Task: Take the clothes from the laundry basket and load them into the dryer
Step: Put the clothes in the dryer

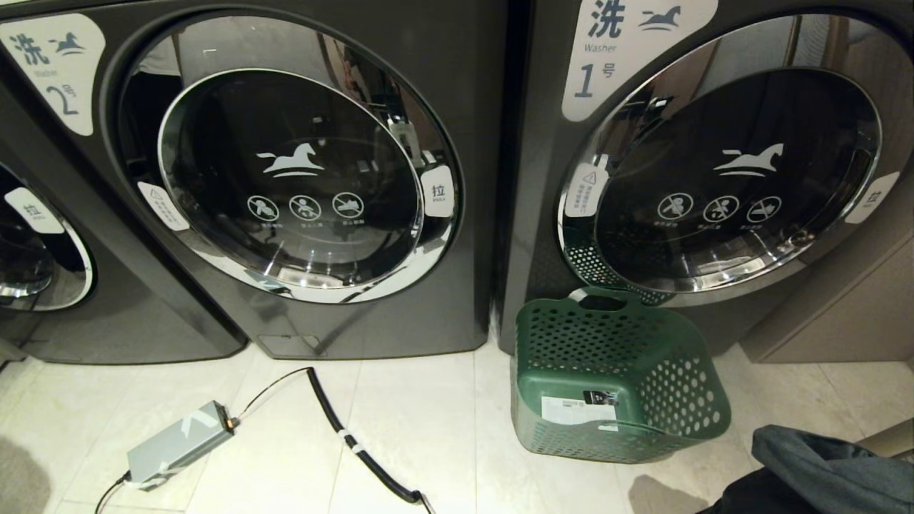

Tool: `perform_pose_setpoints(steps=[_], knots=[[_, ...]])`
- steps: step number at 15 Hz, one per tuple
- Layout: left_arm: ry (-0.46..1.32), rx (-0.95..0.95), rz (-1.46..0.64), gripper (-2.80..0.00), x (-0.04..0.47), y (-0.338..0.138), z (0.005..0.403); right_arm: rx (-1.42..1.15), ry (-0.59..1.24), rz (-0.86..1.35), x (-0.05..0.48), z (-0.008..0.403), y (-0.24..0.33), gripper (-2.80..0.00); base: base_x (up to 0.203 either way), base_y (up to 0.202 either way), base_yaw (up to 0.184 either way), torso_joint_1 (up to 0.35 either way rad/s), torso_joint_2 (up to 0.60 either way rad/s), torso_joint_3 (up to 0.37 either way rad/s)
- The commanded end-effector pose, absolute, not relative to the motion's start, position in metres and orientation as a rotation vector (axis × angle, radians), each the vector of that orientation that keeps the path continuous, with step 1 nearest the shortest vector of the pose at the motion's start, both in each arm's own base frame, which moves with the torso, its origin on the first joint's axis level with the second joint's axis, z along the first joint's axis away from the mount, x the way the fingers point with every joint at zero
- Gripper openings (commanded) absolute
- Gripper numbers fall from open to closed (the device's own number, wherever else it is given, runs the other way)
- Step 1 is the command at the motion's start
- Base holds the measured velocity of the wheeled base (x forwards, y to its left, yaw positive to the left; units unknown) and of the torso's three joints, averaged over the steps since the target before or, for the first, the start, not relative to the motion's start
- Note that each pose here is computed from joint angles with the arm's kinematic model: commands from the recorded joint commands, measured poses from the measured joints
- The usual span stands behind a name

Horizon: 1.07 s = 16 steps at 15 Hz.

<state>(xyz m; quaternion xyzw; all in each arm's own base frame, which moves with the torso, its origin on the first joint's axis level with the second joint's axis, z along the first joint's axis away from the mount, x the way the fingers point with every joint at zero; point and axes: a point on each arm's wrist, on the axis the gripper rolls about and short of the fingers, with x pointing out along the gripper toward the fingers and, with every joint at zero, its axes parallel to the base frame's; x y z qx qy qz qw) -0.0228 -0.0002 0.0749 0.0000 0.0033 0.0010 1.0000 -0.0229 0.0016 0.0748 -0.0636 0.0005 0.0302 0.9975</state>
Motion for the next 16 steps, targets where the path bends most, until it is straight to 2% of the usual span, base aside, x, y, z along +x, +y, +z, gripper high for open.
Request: perform_pose_setpoints(steps=[1, 16], knots=[[0.006, 0.000, 0.003, -2.80, -0.0228, -0.0002, 0.0749, -0.129, 0.002, 0.062, -0.0228, 0.0749, 0.0016, -2.80, 0.000, 0.000, 0.000, 0.002, 0.01, 0.204], [0.003, -0.002, 0.003, -2.80, -0.0229, -0.0002, 0.0749, -0.123, 0.003, 0.059, -0.0228, 0.0749, 0.0015, -2.80, 0.000, 0.000, 0.000, 0.002, 0.00, 0.188]])
